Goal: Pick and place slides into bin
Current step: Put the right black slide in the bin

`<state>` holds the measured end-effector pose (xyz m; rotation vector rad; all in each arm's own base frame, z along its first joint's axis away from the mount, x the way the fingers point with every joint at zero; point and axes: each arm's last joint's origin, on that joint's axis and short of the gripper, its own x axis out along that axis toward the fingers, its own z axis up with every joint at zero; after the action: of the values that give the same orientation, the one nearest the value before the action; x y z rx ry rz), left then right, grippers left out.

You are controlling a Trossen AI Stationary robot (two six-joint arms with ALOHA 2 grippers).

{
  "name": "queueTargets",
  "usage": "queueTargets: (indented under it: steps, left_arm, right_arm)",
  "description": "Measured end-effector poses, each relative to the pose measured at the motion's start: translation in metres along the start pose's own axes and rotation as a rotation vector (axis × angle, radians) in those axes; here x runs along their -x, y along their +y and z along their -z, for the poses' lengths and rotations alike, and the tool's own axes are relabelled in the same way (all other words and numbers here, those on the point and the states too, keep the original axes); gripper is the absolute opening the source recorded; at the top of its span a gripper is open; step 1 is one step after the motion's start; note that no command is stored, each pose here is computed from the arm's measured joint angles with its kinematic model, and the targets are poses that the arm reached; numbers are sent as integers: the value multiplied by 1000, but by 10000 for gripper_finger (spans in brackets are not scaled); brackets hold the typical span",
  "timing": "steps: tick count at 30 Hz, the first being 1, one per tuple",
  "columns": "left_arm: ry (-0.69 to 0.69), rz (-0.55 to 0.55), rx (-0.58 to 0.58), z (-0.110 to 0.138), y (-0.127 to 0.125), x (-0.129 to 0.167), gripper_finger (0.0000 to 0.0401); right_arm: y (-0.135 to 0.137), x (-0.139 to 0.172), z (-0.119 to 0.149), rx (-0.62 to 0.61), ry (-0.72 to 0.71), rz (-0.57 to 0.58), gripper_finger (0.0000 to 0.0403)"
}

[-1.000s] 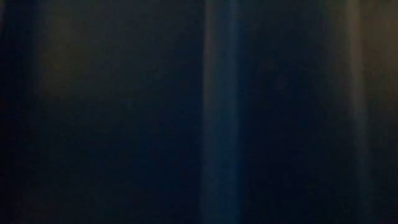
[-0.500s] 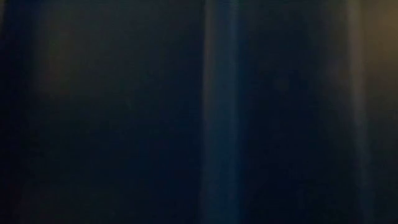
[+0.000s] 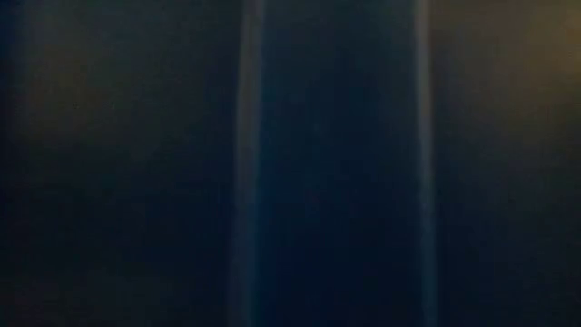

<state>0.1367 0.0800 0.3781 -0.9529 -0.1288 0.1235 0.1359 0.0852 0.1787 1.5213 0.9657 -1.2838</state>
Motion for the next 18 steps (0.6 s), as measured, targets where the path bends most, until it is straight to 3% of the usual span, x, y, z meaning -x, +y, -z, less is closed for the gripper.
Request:
queueTargets:
  steps: [2,9,18]
  left_arm:
    - [-9,14,7,-1,-2,0,303]
    - [-33,51,8,-3,-5,0,303]
    - [-43,39,14,-4,-5,0,303]
  right_arm:
    - [5,-1,2,-13,27,-71,246]
    - [5,-2,-13,-42,-111,-50,245]
    - [16,-4,-26,-103,-216,-133,245]
